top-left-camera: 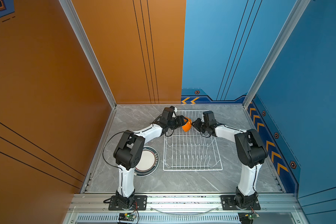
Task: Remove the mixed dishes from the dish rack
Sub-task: 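Lift the orange bowl out of the rack with the left gripper while right opens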
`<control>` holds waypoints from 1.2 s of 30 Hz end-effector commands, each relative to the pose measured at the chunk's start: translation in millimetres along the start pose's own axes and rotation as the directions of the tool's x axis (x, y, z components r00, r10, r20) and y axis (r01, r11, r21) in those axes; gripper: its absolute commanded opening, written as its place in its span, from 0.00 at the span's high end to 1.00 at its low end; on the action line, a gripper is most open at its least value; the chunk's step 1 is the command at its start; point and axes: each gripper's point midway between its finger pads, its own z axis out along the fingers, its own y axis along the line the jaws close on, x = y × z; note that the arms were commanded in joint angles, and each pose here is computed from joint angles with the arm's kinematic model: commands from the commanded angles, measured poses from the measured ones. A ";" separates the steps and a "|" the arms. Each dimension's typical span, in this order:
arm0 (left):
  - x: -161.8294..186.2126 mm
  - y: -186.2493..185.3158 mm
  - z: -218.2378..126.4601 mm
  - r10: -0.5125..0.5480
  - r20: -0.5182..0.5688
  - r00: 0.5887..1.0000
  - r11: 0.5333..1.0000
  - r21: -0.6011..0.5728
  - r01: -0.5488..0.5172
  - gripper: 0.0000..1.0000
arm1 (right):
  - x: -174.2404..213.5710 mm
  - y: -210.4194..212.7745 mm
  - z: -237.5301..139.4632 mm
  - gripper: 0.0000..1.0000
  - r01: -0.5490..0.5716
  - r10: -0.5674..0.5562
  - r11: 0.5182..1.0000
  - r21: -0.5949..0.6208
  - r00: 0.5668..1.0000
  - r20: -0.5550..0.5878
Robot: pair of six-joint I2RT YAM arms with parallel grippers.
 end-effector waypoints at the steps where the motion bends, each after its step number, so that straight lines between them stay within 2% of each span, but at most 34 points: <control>1: -1.6 -28.4 7.1 0.029 -0.007 1.000 0.992 0.122 -0.028 0.41 | 45.3 -87.2 13.4 0.72 -0.060 0.095 0.967 0.246 0.986 -0.134; 6: -2.4 -36.5 14.2 0.030 -0.005 1.000 0.986 0.163 -0.028 0.48 | 41.5 -82.7 13.2 0.70 -0.055 0.087 0.971 0.231 0.987 -0.134; 10: -2.7 -41.3 18.7 0.036 -0.015 0.999 0.983 0.181 -0.032 0.55 | 39.0 -80.2 14.2 0.61 -0.054 0.086 0.974 0.222 0.987 -0.137; 13: -3.4 -39.4 20.0 0.040 -0.014 0.999 0.984 0.177 -0.037 0.59 | 37.4 -78.2 13.6 0.58 -0.048 0.079 0.975 0.219 0.988 -0.135; 19: -4.7 -31.0 20.7 0.060 -0.019 0.998 0.990 0.126 -0.057 0.67 | 30.8 -71.7 7.5 0.44 -0.031 0.057 0.977 0.212 0.992 -0.115; 22: -4.9 -31.4 20.1 0.075 -0.022 0.997 0.991 0.112 -0.073 0.69 | 25.0 -61.3 -2.1 0.31 0.021 -0.001 0.976 0.216 0.996 -0.093; 25: -5.6 -31.4 18.5 0.091 -0.028 0.995 0.992 0.091 -0.088 0.70 | 15.5 -47.2 -16.1 0.22 0.080 -0.068 0.970 0.232 0.996 -0.060; 30: -4.5 -28.1 18.3 0.102 -0.033 0.994 0.993 0.064 -0.100 0.72 | 1.1 -29.0 -37.4 0.19 0.110 -0.113 0.966 0.233 0.994 -0.004; 36: -4.2 -24.8 11.7 0.130 -0.041 0.991 0.991 0.020 -0.129 0.70 | -1.7 -24.9 -41.5 0.18 0.112 -0.113 0.968 0.226 0.994 -0.009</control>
